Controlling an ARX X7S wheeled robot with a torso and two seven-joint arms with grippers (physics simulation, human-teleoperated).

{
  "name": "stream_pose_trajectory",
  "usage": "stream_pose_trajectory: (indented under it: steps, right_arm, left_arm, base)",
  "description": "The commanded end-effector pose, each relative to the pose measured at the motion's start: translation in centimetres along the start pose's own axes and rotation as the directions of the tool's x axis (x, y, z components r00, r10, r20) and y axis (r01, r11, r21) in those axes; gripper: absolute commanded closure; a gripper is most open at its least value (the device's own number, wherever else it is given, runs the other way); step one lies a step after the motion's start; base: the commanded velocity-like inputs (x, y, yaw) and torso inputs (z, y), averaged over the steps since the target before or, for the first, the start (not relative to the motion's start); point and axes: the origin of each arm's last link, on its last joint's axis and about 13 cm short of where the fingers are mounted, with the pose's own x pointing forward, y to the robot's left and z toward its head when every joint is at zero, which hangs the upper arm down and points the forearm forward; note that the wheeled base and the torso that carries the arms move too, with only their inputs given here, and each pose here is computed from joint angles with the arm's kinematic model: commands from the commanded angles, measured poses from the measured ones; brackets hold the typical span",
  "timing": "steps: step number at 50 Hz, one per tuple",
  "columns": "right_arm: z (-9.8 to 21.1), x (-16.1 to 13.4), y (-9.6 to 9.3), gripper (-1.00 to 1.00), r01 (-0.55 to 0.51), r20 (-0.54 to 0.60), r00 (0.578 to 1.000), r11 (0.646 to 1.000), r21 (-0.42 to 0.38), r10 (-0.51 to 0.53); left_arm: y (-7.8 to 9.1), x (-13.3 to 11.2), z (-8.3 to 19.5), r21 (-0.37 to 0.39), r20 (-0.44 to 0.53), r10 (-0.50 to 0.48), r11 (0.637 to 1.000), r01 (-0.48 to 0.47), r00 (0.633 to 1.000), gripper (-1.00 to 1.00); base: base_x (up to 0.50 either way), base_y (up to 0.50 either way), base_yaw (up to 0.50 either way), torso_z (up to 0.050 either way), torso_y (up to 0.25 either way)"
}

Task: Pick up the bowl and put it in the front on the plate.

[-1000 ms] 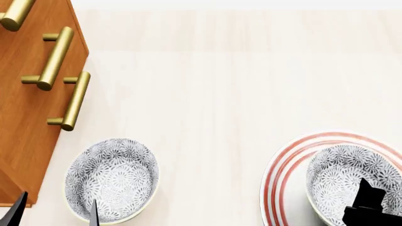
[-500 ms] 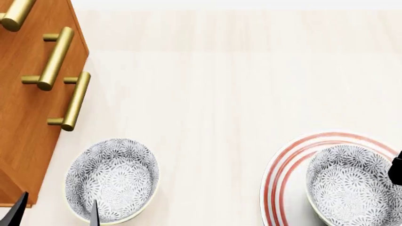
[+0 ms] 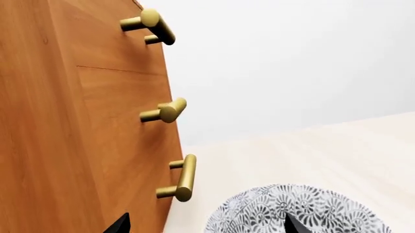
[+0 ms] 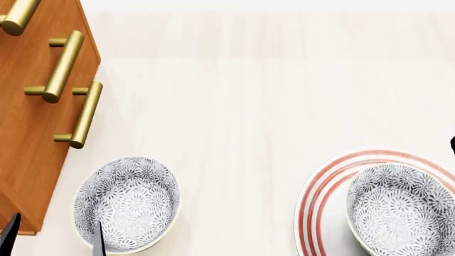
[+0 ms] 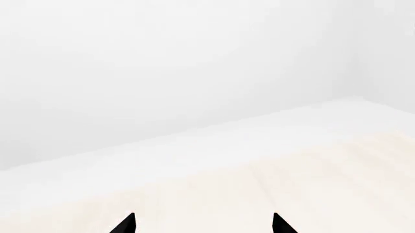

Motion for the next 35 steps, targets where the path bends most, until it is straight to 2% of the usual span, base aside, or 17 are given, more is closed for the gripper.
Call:
stream_pose_trajectory:
  steps: [1,5,9,12,16,23,26,29,32,35]
  right_arm:
    - [0.3,-1.0,1.6,-1.0,-0.037,0.195,0.98,0.998,0.048,0.027]
    - [-0.2,-1.5,2.4,-1.0,-0.093,0.274,0.959,0.993,0.075,0.069]
    - [-0.8,-1.9,3.0,-1.0,-0.14,0.315,0.942,0.988,0.062,0.113]
    - [-1.0,-2.3,3.4,-1.0,-0.167,0.346,0.929,0.982,0.084,0.129]
    - [-2.0,-2.6,4.1,-1.0,-0.188,0.406,0.903,0.979,0.084,0.139]
    - [-5.2,-2.4,5.2,-1.0,-0.197,0.388,0.91,0.975,0.104,0.143]
    - [-6.9,-2.0,5.6,-1.0,-0.182,0.341,0.932,0.973,0.141,0.125]
    - [-7.7,-1.9,5.9,-1.0,-0.178,0.343,0.932,0.973,0.148,0.118]
    - [-8.4,-1.7,5.9,-1.0,-0.144,0.375,0.924,0.977,0.156,0.077]
    - [-9.3,-1.2,5.8,-1.0,-0.064,0.474,0.88,0.987,0.15,-0.015]
  left_arm:
    - [0.7,0.8,1.9,0.004,0.082,0.036,0.999,-0.037,0.996,-1.0]
    - [1.2,1.3,3.3,-0.002,0.138,0.068,0.998,-0.068,0.988,-1.0]
    - [1.8,1.7,4.4,-0.01,0.176,0.091,0.996,-0.091,0.98,-1.0]
    - [2.3,2.0,5.5,-0.025,0.213,0.119,0.993,-0.117,0.97,-1.0]
    - [3.2,2.2,7.4,-0.025,0.297,0.18,0.983,-0.181,0.938,-1.0]
    - [4.2,2.1,8.1,-0.032,0.339,0.232,0.971,-0.235,0.912,-1.0]
    - [4.3,1.8,8.2,-0.039,0.35,0.242,0.969,-0.244,0.905,-1.0]
    - [4.5,1.7,8.3,-0.05,0.369,0.264,0.963,-0.264,0.891,-1.0]
    - [5.0,1.7,8.4,-0.059,0.394,0.305,0.95,-0.307,0.867,-1.0]
    - [5.7,2.0,8.5,-0.066,0.434,0.363,0.926,-0.373,0.825,-1.0]
  base:
    - [0.0,0.0,0.0,0.0,0.0]
    - [0.0,0.0,0.0,0.0,0.0]
    - [0.0,0.0,0.0,0.0,0.0]
    - [0.0,0.0,0.0,0.0,0.0]
    - [0.0,0.0,0.0,0.0,0.0]
    - [0.0,0.0,0.0,0.0,0.0]
    - [0.0,0.0,0.0,0.0,0.0]
    - [0.0,0.0,0.0,0.0,0.0]
    - [0.0,0.0,0.0,0.0,0.0]
    - [0.0,0.0,0.0,0.0,0.0]
